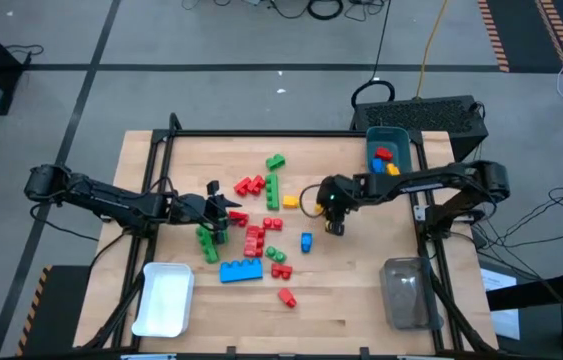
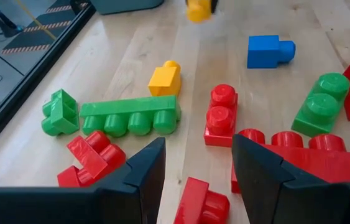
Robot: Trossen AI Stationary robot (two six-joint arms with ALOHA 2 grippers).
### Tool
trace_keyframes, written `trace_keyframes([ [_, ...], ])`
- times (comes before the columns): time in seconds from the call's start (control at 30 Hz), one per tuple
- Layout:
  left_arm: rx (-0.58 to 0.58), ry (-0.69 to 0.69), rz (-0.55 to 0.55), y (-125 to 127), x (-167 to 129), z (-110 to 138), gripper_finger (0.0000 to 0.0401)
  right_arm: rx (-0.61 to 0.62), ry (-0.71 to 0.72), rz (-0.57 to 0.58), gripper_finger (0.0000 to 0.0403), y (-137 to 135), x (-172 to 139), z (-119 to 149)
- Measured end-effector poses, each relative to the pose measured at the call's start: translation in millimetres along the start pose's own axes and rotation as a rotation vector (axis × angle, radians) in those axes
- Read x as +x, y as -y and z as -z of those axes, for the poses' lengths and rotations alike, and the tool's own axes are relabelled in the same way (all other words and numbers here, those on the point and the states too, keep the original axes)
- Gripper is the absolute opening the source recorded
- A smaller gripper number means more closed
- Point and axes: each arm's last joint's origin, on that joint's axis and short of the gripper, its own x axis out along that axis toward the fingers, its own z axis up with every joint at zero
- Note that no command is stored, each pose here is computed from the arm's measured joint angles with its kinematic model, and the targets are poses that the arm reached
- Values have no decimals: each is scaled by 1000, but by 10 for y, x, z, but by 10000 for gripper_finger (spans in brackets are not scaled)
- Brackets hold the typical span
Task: Sort blocks by size
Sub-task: Put the one stud yellow game piece into the blue bin
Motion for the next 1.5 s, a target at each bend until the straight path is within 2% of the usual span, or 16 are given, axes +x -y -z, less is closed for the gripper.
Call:
trace_keyframes([
  [0.13, 0, 0, 0, 0, 0, 0, 167, 129, 64, 55, 117, 171, -153, -40],
  [0.53, 0, -1, -1, 0, 0, 0, 167, 446, 179, 377, 119, 722, -520, 8],
  [0.7, 0, -2, -1, 0, 0, 2, 167, 581, 181, 503, 119, 952, -624, 93],
  [0.9, 1, -5, 0, 0, 0, 4, 167, 750, 131, 580, 119, 1214, -672, 232],
  [1.27, 6, -37, 2, 3, -1, 37, 167, 898, 45, 683, 119, 1499, -754, 440],
  [1.5, 9, -46, 3, 3, -1, 45, 167, 900, -33, 691, 146, 1536, -774, 528],
])
